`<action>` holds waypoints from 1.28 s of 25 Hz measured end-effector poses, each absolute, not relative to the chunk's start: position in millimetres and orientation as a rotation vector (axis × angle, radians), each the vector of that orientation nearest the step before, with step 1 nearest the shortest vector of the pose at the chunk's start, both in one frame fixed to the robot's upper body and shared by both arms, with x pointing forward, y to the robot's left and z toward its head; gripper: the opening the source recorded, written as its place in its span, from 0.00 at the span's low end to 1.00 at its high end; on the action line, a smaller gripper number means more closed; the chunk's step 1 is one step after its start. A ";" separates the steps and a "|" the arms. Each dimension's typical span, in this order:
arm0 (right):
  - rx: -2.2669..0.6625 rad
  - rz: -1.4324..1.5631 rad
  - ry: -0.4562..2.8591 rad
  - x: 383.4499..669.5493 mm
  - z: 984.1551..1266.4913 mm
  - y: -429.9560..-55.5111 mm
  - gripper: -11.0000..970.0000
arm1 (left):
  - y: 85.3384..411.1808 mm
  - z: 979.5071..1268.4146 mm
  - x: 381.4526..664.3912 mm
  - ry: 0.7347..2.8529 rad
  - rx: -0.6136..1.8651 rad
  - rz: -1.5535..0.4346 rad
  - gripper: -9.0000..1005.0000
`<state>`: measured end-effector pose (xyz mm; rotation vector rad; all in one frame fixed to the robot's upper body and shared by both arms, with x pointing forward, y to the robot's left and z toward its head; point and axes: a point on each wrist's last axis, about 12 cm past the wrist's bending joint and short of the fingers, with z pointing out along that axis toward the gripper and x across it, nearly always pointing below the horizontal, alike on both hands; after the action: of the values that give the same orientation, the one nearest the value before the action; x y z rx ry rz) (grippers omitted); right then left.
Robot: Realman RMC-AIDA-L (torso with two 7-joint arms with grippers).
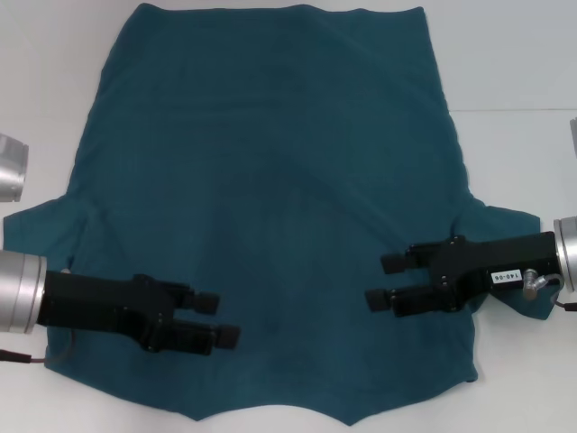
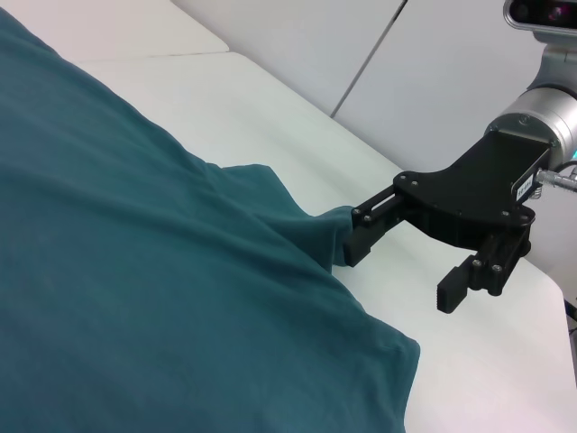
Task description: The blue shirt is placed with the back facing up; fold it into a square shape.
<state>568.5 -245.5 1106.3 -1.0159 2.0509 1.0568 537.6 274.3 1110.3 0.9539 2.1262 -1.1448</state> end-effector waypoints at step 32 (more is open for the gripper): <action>-0.091 1.211 2.249 629.5 1156.9 -289.7 0.83 | 389.3 1105.2 526.6 2.229 -0.352 -1.110 0.75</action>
<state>629.5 -289.7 1156.9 -0.0911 2.2493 1.2113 526.6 389.3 1105.2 -0.3520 2.2293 -1.1104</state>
